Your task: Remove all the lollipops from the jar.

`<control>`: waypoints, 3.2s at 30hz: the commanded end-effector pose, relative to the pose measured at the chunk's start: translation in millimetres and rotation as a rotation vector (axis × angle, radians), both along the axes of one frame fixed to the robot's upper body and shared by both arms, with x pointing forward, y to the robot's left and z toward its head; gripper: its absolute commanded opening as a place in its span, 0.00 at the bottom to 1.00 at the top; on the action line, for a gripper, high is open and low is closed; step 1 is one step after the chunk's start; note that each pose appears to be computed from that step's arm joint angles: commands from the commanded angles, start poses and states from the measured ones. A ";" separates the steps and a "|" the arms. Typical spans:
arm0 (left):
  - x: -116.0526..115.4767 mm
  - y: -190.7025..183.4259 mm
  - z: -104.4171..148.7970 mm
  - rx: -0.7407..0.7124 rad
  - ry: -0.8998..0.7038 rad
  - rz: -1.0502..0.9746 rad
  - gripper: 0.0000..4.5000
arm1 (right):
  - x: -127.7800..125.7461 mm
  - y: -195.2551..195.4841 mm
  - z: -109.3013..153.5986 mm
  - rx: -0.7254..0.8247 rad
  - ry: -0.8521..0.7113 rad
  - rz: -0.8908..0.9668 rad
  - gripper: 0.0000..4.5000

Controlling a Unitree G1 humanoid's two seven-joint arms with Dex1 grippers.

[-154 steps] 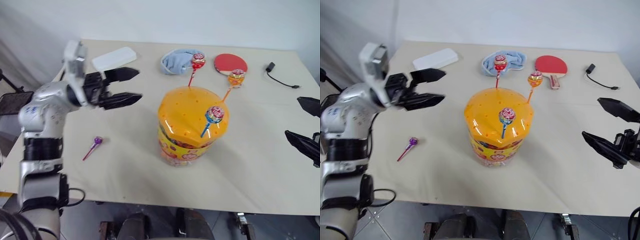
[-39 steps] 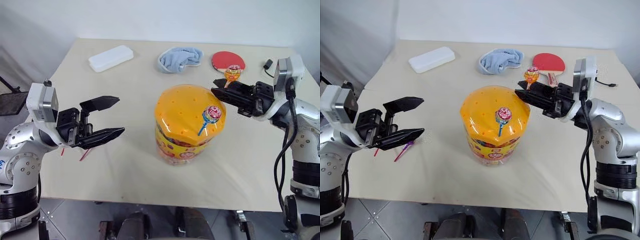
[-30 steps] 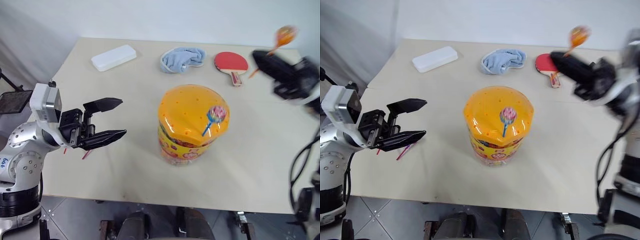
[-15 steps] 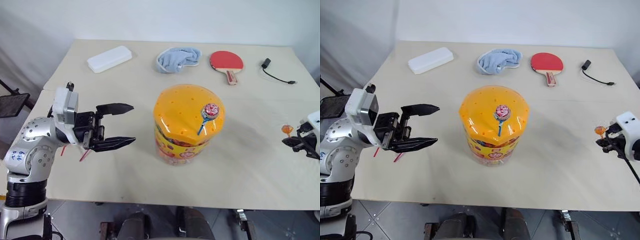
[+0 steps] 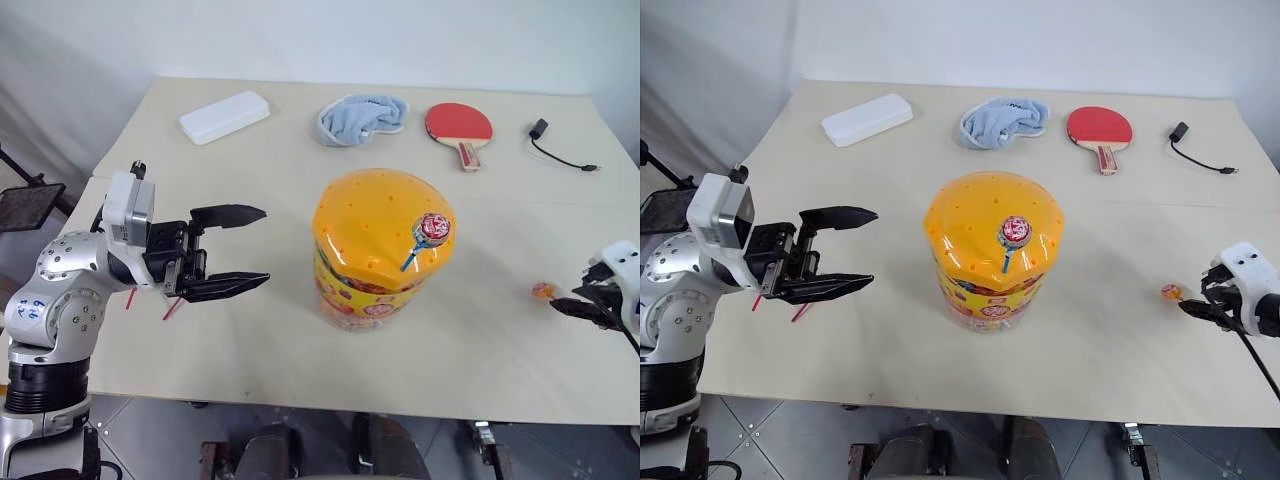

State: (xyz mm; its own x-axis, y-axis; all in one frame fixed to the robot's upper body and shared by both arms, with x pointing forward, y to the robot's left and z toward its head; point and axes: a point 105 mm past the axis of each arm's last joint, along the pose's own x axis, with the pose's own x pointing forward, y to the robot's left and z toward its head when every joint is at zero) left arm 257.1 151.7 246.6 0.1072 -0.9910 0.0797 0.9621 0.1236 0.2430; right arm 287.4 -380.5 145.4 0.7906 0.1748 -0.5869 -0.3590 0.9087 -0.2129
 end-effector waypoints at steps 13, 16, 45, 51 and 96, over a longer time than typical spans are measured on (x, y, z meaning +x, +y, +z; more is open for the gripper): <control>3.3 27.4 -9.1 0.037 0.037 0.007 1.00 | -77.3 189.0 136.3 0.398 -0.606 0.993 0.88; 4.0 23.0 -5.1 0.031 0.025 -0.013 1.00 | -81.2 221.6 133.7 0.430 -0.650 1.089 0.88; -12.1 -9.3 14.6 -0.036 -0.049 -0.144 1.00 | -70.6 249.9 167.1 0.612 -0.718 1.225 0.00; -11.5 -10.2 15.8 -0.033 -0.065 -0.146 1.00 | -58.2 198.3 206.3 0.608 -0.764 0.932 0.00; 30.1 63.4 -52.9 0.139 -0.008 0.414 1.00 | -47.3 128.8 66.4 0.228 -0.529 0.885 1.00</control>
